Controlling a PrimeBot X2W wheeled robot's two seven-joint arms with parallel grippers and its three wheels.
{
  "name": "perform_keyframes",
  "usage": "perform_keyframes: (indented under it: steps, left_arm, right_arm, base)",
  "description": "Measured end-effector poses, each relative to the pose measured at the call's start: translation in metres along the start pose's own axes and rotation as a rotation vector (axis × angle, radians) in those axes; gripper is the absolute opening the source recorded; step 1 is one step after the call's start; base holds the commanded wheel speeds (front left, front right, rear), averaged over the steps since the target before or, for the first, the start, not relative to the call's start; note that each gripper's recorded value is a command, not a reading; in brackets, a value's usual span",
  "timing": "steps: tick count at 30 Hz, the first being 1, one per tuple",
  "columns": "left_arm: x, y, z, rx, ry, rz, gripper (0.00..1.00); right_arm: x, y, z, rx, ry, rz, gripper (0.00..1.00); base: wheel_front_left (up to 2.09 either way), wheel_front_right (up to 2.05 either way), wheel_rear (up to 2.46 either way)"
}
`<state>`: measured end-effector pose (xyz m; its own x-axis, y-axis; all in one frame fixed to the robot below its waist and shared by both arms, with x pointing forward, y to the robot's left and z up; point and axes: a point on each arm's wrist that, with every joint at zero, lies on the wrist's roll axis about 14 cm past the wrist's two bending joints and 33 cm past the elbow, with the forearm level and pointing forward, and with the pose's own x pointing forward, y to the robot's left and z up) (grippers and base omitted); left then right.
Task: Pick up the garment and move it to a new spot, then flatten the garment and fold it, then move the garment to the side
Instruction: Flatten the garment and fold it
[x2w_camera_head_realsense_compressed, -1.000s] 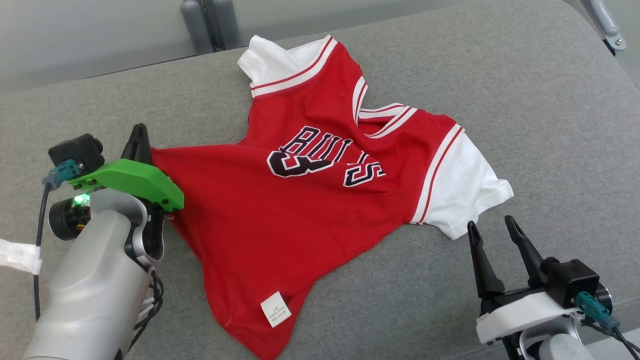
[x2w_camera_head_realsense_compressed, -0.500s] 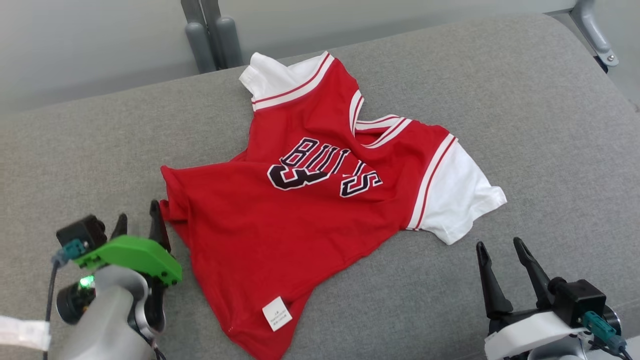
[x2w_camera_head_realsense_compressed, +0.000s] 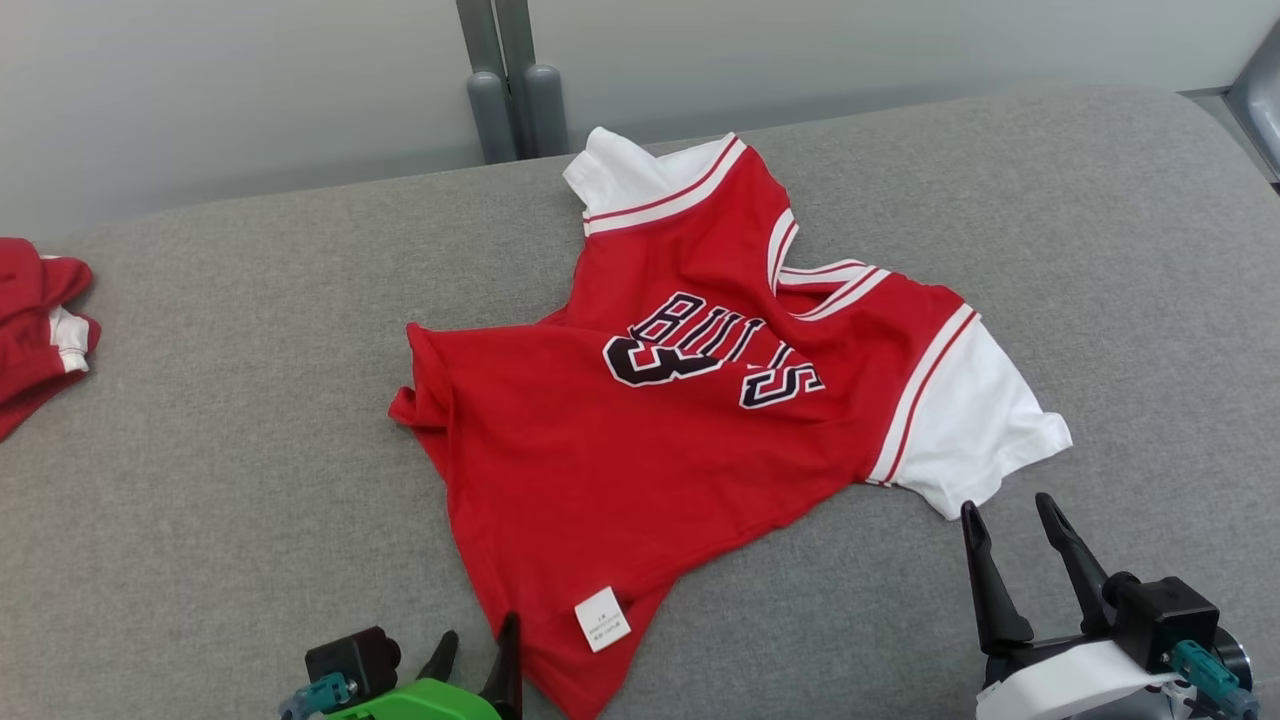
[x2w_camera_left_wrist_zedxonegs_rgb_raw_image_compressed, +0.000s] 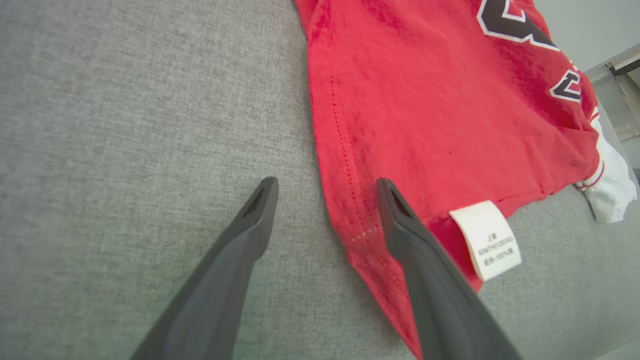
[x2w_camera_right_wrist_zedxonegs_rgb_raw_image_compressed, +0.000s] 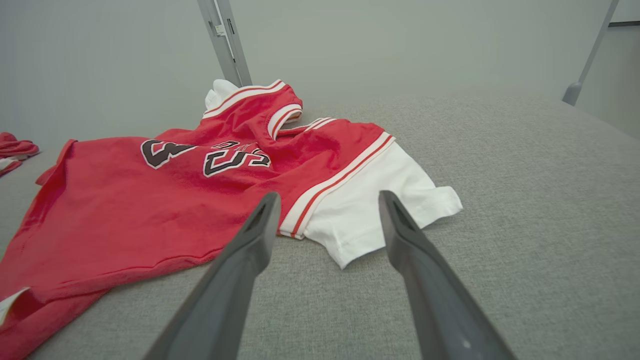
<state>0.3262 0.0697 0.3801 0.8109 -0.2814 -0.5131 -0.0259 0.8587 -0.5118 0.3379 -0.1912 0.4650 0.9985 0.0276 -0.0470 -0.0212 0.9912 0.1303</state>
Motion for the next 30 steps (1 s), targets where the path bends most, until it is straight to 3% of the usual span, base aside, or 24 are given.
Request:
perform_keyframes:
  steps: [9,10,11,12,21,25,30]
  left_arm:
    - [-0.005,-0.012,-0.018,0.03,0.104,-0.036,1.0]
    - [-0.003,-0.014,-0.018,0.032,0.111,-0.042,0.76]
    - [-0.002,-0.015,-0.018,0.033,0.11,-0.044,0.14]
    - [-0.001,-0.015,-0.016,0.035,0.1,-0.044,0.0]
    - [-0.008,-0.029,0.011,0.059,0.02,-0.125,0.0]
    - [-0.03,-0.066,0.042,0.076,-0.078,-0.259,0.0]
    - [-0.073,-0.113,0.009,0.076,0.108,-0.476,0.0]
  right_arm:
    - [0.003,0.007,-0.001,-0.001,0.002,0.024,1.0]
    - [0.003,0.007,-0.001,0.0,0.003,0.024,1.0]
    - [0.003,0.007,-0.001,0.001,0.003,0.024,1.0]
    - [0.002,0.007,-0.001,0.002,0.003,0.022,1.0]
    - [-0.002,0.003,-0.001,0.003,0.002,0.009,1.0]
    - [-0.005,0.003,0.0,-0.001,-0.001,0.011,1.0]
    - [-0.004,0.013,0.002,0.002,-0.01,0.043,1.0]
  base:
    - [0.0,0.0,0.0]
    - [0.0,0.0,0.0]
    - [0.0,0.0,0.0]
    - [0.0,0.0,0.0]
    - [0.0,0.0,0.0]
    - [0.0,0.0,0.0]
    - [0.0,0.0,0.0]
